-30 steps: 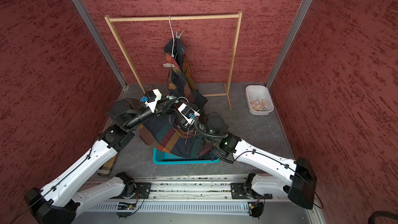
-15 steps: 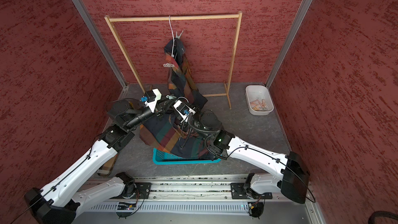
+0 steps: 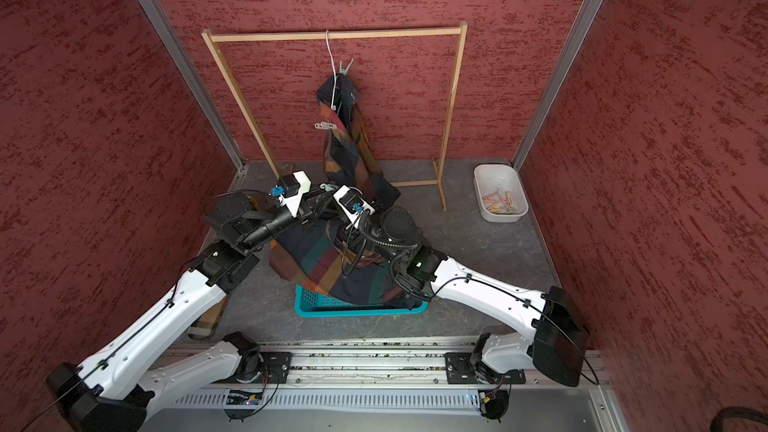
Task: Remove the clothespins securing long-sleeve shirts to the hanger
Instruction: Place the clamp in the storage box.
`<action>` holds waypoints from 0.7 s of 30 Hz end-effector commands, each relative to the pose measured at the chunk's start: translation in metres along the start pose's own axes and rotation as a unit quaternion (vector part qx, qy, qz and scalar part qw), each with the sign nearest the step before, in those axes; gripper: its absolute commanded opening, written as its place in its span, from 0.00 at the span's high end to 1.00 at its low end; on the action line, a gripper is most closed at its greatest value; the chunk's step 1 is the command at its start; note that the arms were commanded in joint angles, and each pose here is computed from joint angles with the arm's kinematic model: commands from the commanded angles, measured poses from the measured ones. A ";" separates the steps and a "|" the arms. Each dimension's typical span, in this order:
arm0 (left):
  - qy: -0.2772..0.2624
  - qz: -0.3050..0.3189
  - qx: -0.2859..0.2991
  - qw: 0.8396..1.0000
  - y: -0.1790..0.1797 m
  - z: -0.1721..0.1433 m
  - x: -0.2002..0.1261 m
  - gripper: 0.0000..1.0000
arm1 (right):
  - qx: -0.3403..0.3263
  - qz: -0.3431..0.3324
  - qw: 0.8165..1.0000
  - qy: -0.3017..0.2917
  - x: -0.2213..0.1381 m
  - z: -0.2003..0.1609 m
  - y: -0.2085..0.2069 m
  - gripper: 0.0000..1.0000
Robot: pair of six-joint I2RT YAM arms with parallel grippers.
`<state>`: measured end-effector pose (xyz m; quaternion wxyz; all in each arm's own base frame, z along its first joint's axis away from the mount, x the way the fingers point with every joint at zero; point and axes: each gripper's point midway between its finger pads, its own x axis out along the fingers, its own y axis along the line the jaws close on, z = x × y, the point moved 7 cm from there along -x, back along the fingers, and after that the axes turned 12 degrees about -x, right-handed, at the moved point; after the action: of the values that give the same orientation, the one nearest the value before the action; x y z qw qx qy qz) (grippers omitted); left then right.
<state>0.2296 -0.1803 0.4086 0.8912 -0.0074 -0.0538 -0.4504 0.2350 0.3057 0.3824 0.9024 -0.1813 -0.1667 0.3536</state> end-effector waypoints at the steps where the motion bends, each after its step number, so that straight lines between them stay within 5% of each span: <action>1: 0.007 -0.026 -0.008 1.000 -0.006 -0.006 0.002 1.00 | 0.015 -0.016 0.999 -0.023 0.006 0.013 -0.011 0.77; 11: 0.016 -0.026 -0.010 0.999 -0.004 -0.009 0.004 0.99 | 0.014 -0.013 1.000 -0.023 0.009 0.010 -0.011 1.00; 15: 0.017 -0.016 -0.007 1.000 -0.001 -0.007 0.002 0.83 | 0.017 -0.020 0.999 -0.025 0.007 0.011 -0.016 1.00; 21: 0.000 0.020 -0.004 1.000 0.007 -0.001 -0.009 0.23 | 0.024 -0.029 0.999 -0.012 0.002 0.006 -0.027 1.00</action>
<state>0.2336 -0.1760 0.4071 0.8968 -0.0068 -0.0505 -0.4395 0.2487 0.3020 0.3770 0.9057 -0.1830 -0.1546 0.3496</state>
